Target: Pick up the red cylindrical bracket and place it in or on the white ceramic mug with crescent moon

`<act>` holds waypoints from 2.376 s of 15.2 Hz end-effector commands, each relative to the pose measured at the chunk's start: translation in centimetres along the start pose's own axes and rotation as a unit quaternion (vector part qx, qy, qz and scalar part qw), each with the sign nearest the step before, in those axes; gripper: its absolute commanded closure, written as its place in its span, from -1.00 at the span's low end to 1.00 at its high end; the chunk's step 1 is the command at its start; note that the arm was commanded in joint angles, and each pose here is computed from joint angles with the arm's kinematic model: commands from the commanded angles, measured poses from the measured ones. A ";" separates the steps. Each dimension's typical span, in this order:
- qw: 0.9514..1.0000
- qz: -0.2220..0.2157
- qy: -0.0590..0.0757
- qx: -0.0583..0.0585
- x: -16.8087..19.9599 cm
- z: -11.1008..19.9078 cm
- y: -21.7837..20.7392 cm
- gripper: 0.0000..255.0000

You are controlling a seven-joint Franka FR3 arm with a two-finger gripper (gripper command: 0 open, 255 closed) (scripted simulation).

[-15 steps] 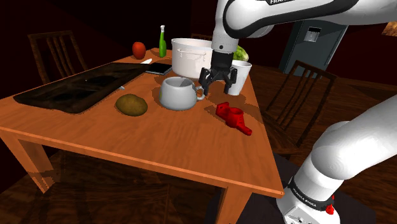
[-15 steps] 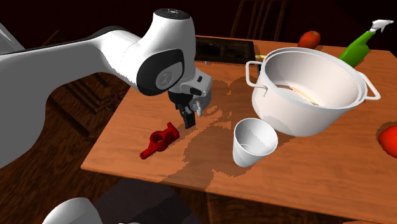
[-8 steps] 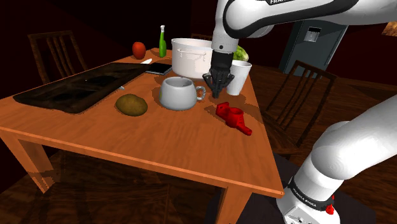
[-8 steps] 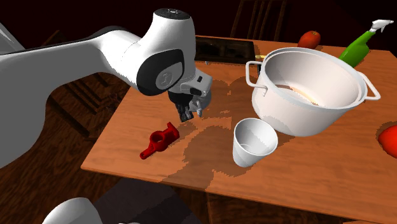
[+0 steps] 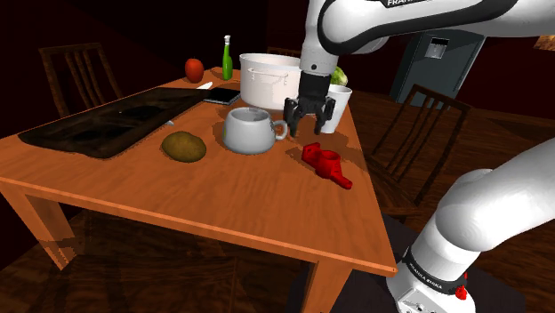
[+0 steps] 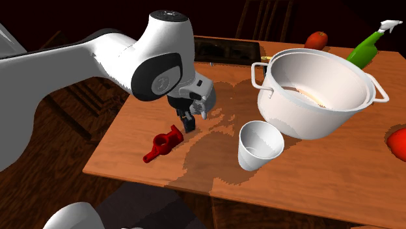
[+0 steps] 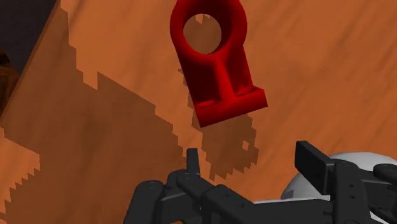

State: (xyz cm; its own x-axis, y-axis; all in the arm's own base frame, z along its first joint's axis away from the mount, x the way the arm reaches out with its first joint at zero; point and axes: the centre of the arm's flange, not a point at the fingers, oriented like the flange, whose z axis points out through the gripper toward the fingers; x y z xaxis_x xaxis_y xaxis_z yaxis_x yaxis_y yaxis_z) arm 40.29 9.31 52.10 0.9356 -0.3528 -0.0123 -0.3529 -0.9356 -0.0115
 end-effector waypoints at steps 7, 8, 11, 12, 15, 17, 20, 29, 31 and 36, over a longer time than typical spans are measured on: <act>1.000 -0.004 0.009 -0.001 -10.2 1.0 2.3 -1.00; 1.000 -0.004 0.009 -0.001 -10.2 1.5 2.3 -1.00; 1.000 -0.004 0.009 -0.001 -10.2 3.1 2.3 -1.00; 1.000 -0.004 0.009 -0.001 -10.2 3.7 2.3 -1.00; 1.000 -0.004 0.009 -0.001 -10.1 5.0 2.3 -1.00; 1.000 -0.004 0.009 -0.001 -10.1 5.0 2.3 -1.00; 1.000 -0.004 0.009 -0.001 -10.1 5.0 2.3 -1.00; 1.000 -0.004 0.009 -0.001 -10.1 5.0 2.3 1.00; 1.000 -0.004 0.009 -0.001 -10.1 5.0 2.3 1.00; 1.000 -0.004 0.009 -0.001 -10.2 2.9 2.2 1.00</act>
State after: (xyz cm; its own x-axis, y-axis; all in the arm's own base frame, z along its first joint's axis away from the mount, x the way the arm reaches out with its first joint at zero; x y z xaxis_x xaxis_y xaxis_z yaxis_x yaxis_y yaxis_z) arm 29.89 10.82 48.81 0.9385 -0.3453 0.0060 -0.3453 -0.9385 -0.0099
